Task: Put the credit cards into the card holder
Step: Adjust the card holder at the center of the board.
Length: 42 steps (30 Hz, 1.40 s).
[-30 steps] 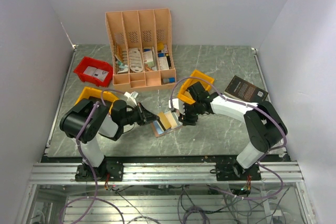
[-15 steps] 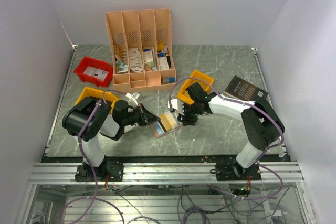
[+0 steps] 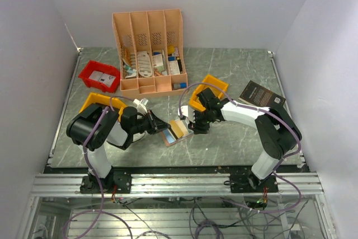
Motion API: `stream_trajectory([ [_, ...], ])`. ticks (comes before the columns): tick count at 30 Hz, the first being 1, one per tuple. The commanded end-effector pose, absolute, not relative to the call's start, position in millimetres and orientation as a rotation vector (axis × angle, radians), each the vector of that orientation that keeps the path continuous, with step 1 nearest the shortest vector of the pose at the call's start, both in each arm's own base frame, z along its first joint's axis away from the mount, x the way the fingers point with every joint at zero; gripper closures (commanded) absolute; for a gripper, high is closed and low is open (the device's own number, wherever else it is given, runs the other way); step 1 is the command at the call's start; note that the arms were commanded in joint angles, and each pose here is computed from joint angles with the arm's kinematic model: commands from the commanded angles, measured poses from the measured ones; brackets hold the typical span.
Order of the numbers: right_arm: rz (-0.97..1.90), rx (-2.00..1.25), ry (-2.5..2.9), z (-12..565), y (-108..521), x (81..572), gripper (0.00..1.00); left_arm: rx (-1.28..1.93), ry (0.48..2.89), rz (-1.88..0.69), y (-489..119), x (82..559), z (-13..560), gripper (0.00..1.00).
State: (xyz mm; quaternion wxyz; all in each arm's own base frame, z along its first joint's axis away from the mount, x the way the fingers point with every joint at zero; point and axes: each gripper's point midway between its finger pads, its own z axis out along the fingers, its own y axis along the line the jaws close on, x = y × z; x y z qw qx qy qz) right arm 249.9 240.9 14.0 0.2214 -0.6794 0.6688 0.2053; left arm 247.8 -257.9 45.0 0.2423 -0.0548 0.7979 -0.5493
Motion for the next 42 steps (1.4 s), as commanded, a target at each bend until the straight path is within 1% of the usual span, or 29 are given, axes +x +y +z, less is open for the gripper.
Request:
stream_trajectory([
  [1, 0.541, -1.881, 1.857, 10, 243, 255, 0.59, -0.169, 2.181, -1.481, -257, 248, 44, 0.93],
  [18, 0.532, -1.884, 1.886, 5, 242, 256, 0.61, -0.211, 2.210, -1.451, -250, 239, 39, 0.93],
  [30, 0.539, -1.886, 1.890, 4, 243, 255, 0.61, -0.267, 2.168, -1.441, -247, 246, 43, 0.93],
  [38, 0.540, -1.888, 1.895, 3, 243, 254, 0.61, -0.310, 2.173, -1.455, -247, 245, 36, 0.93],
  [42, 0.540, -1.887, 1.897, 3, 243, 255, 0.61, -0.306, 2.199, -1.420, -244, 243, 32, 0.93],
])
